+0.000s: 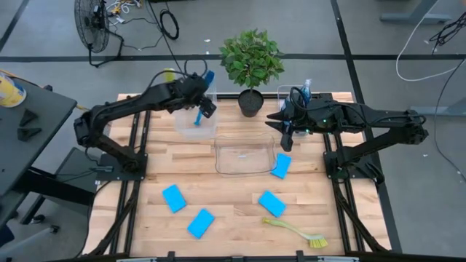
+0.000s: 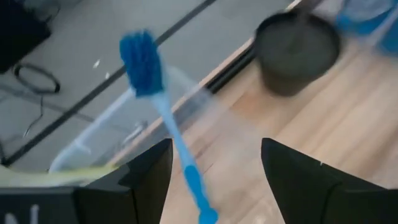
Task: Pick & Place Kitchen Sink Supplies
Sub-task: Put the blue sponge into the bottom transparent bin
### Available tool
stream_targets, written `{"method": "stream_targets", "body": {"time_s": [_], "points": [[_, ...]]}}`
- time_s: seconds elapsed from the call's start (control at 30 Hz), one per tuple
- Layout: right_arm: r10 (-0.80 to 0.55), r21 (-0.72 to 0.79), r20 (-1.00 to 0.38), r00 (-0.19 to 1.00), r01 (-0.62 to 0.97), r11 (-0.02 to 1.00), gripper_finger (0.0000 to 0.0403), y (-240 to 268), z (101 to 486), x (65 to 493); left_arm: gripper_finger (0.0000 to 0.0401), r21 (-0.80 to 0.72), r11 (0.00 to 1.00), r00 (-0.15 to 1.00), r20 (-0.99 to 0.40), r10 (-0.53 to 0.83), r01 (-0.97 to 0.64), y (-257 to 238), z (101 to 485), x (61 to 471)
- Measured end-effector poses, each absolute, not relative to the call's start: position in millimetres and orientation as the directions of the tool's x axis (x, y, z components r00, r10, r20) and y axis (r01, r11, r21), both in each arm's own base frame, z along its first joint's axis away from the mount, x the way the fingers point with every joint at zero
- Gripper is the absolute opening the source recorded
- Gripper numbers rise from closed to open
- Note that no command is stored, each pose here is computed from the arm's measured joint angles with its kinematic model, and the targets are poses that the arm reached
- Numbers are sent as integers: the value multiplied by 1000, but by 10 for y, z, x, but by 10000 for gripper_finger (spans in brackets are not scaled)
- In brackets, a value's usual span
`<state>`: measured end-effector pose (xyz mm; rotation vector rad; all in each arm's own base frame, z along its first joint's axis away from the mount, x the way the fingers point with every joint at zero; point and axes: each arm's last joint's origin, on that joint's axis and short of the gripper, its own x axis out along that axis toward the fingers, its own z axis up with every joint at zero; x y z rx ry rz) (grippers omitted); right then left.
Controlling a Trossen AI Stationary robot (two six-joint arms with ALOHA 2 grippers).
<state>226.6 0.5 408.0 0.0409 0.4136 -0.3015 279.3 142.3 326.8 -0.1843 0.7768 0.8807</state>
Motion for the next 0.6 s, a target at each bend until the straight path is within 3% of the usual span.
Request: {"method": "stream_targets", "body": {"time_s": [0.27,0.6], "points": [[-278,-22,-406,870,295,955,98,6,4076,2264,252,80,770,594,-588,550,-634,1068,3814,2807],[-278,-3,-408,869,304,953,98,5,4074,2264,252,-43,906,720,-624,304,-420,510,3900,2775]]}}
